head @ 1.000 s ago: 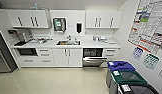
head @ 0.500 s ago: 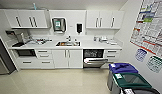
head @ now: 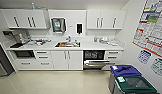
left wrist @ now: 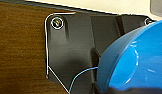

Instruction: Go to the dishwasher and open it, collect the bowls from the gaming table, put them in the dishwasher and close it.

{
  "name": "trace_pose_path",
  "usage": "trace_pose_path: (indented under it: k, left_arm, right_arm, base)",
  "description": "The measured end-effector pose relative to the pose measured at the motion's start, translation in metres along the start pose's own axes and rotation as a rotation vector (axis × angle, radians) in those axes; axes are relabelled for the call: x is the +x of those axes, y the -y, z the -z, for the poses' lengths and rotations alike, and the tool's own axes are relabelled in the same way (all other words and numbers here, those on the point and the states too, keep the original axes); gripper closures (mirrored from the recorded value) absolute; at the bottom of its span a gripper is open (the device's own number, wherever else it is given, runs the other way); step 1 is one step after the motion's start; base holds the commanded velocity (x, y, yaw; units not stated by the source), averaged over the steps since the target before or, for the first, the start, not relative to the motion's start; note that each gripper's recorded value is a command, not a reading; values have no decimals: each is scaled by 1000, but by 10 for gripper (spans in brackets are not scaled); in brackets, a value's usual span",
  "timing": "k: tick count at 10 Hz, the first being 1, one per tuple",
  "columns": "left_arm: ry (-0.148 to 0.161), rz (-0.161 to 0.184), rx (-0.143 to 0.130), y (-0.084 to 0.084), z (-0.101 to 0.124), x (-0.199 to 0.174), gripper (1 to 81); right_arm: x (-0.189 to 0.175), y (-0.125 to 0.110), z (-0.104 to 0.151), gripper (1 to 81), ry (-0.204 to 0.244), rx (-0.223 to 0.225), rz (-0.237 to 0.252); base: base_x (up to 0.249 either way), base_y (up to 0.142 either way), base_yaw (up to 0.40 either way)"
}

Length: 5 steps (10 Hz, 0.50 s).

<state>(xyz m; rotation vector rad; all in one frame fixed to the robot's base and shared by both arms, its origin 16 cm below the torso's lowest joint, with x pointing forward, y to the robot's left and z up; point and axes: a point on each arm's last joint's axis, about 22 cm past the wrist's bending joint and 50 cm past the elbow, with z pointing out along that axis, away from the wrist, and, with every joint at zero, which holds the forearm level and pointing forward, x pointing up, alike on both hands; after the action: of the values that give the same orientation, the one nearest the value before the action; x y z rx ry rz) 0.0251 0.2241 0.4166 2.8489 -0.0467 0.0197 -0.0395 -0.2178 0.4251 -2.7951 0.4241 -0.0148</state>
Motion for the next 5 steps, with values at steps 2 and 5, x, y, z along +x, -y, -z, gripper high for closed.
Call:
trace_pose_path:
  k: [2,5]
  left_arm:
    - [-5,-1,-2,-1,0,5,811]
    - [0,0,0,0,0,0,811]
  right_arm:
    - [9,5,-1,811,-10,5,3]
    - [5,4,-1,811,-4,3,2]
  base:
    - [97,0,0]
    - [81,0,0]
